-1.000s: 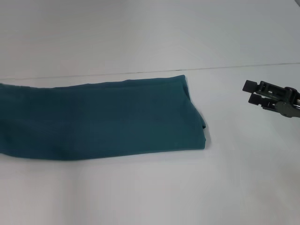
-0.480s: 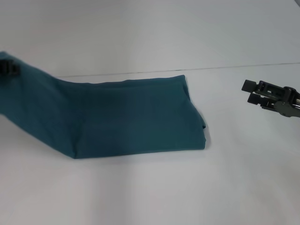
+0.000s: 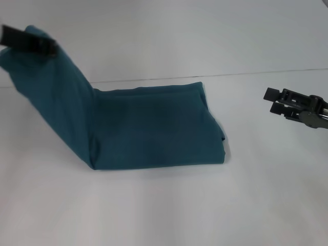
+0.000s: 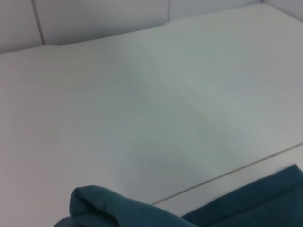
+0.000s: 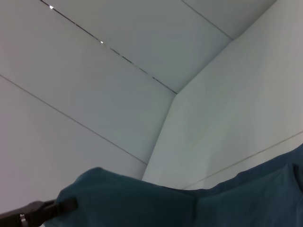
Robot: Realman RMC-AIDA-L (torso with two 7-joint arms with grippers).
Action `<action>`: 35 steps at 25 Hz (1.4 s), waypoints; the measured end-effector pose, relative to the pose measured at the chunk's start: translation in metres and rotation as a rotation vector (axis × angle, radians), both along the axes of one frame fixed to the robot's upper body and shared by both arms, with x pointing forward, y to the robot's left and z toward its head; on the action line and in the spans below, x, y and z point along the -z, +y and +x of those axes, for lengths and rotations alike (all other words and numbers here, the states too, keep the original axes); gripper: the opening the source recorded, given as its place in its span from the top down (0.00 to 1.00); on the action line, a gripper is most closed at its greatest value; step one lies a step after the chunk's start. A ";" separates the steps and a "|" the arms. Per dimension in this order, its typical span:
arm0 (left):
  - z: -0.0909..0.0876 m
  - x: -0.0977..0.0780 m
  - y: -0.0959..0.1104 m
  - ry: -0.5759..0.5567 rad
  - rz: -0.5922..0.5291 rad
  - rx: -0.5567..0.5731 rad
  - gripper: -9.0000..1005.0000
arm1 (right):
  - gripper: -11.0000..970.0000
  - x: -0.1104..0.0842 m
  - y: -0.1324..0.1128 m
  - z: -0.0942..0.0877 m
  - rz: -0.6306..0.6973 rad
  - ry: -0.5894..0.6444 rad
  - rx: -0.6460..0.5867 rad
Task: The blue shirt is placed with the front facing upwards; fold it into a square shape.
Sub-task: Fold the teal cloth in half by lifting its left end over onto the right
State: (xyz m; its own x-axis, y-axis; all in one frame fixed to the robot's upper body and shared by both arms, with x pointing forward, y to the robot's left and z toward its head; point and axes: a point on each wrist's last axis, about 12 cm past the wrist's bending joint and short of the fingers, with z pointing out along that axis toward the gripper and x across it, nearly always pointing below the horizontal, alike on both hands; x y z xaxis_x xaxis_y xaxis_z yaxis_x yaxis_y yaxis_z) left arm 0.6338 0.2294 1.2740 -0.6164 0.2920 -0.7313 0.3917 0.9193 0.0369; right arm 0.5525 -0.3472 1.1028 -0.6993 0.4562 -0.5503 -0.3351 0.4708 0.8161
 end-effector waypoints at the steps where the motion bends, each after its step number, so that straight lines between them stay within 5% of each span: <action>1: 0.001 -0.002 -0.008 -0.003 0.025 0.013 0.89 | 0.13 0.000 0.000 0.000 0.000 0.000 0.000; 9: 0.008 -0.012 -0.070 -0.021 0.134 0.171 0.89 | 0.13 0.001 0.001 -0.001 0.001 0.003 0.000; 26: 0.011 0.048 -0.157 -0.003 0.331 0.415 0.89 | 0.13 0.005 0.000 -0.001 -0.001 0.019 0.014; 35: 0.018 0.065 -0.178 0.014 0.388 0.454 0.89 | 0.14 0.006 0.001 -0.001 0.000 0.024 0.012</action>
